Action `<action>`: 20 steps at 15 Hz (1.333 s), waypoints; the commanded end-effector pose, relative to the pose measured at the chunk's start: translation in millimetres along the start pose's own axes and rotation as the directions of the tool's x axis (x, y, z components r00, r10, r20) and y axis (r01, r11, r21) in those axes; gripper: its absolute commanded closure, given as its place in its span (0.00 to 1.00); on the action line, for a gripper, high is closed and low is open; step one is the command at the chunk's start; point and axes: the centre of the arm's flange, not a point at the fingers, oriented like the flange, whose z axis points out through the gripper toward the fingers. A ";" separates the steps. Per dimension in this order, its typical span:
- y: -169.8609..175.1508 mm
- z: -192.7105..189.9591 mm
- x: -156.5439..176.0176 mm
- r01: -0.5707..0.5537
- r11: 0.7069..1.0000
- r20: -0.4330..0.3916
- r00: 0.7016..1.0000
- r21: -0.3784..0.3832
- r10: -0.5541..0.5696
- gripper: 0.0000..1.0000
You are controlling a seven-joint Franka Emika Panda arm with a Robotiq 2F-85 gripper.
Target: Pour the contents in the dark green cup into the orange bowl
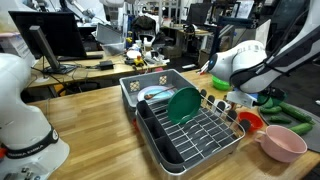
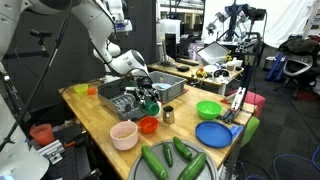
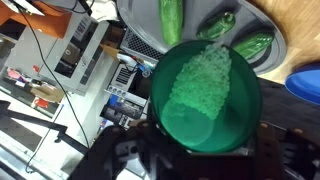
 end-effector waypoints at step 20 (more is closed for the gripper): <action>-16.0 -4.1 -10.9 -0.036 0.999 -0.155 0.987 -0.005 0.035 0.55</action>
